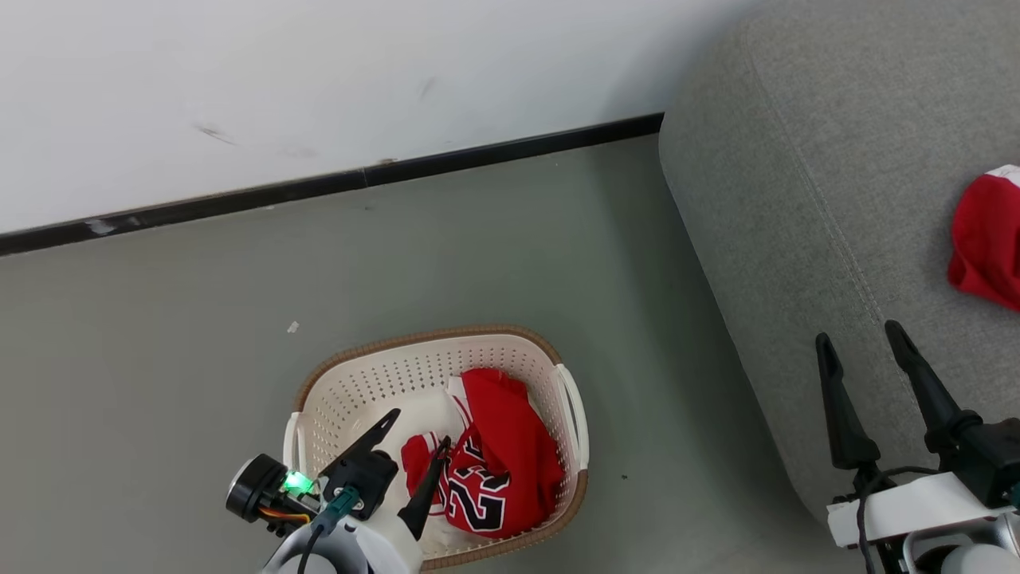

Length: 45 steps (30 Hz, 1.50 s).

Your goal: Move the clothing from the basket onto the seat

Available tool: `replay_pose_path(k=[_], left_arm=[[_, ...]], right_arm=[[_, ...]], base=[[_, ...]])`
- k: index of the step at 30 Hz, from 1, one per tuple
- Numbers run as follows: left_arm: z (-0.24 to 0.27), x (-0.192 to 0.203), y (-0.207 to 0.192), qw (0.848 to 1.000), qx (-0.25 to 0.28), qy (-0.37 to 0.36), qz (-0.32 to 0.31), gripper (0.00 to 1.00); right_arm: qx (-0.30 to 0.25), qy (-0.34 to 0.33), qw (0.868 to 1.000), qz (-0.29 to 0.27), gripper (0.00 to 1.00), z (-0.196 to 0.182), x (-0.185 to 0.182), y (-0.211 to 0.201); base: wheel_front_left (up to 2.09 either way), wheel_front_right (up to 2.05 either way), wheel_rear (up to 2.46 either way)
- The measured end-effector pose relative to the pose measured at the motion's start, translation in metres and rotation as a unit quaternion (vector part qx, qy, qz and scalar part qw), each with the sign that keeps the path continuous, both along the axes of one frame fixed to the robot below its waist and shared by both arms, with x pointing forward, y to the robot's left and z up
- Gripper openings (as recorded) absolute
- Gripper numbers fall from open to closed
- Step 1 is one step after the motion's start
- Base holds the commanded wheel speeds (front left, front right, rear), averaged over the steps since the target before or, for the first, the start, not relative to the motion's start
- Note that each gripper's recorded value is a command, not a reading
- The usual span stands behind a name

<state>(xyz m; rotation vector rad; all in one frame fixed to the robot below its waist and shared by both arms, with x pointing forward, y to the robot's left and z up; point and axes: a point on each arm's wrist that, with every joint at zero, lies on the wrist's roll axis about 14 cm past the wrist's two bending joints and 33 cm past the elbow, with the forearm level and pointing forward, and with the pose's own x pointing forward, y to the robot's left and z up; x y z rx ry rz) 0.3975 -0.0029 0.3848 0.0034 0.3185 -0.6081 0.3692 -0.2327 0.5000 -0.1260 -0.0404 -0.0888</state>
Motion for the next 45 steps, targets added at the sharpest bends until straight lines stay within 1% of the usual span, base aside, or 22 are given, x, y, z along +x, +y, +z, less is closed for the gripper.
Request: replay_pose_path(k=[9, 17, 25, 39, 45], left_arm=[[-0.037, 0.002, -0.028, 0.997, 0.021, 0.031, -0.066, 1.00], [-0.071, 0.006, -0.040, 0.992, 0.043, 0.052, -0.108, 1.00], [-0.108, 0.003, -0.056, 0.982, 0.064, 0.073, -0.160, 1.00], [-0.159, -0.011, -0.074, 0.966, 0.079, 0.111, -0.220, 1.00], [-0.173, -0.011, -0.080, 0.961, 0.085, 0.113, -0.236, 1.00]], right_arm=[[-0.005, 0.000, 1.000, -0.025, 1.00, -0.003, 0.016, -0.018], [-0.004, 0.003, 0.999, -0.035, 1.00, -0.010, 0.033, -0.026], [-0.018, 0.000, 0.999, -0.041, 1.00, -0.014, 0.056, -0.035], [-0.014, 0.015, 0.999, -0.049, 1.00, -0.035, 0.078, -0.045], [-0.018, 0.018, 0.998, -0.053, 1.00, -0.040, 0.084, -0.050]], base=[[0.00, 0.00, 0.00], [0.00, 0.00, 0.00], [0.00, 0.00, 0.00], [0.00, 0.00, 0.00], [0.00, 0.00, 0.00]])
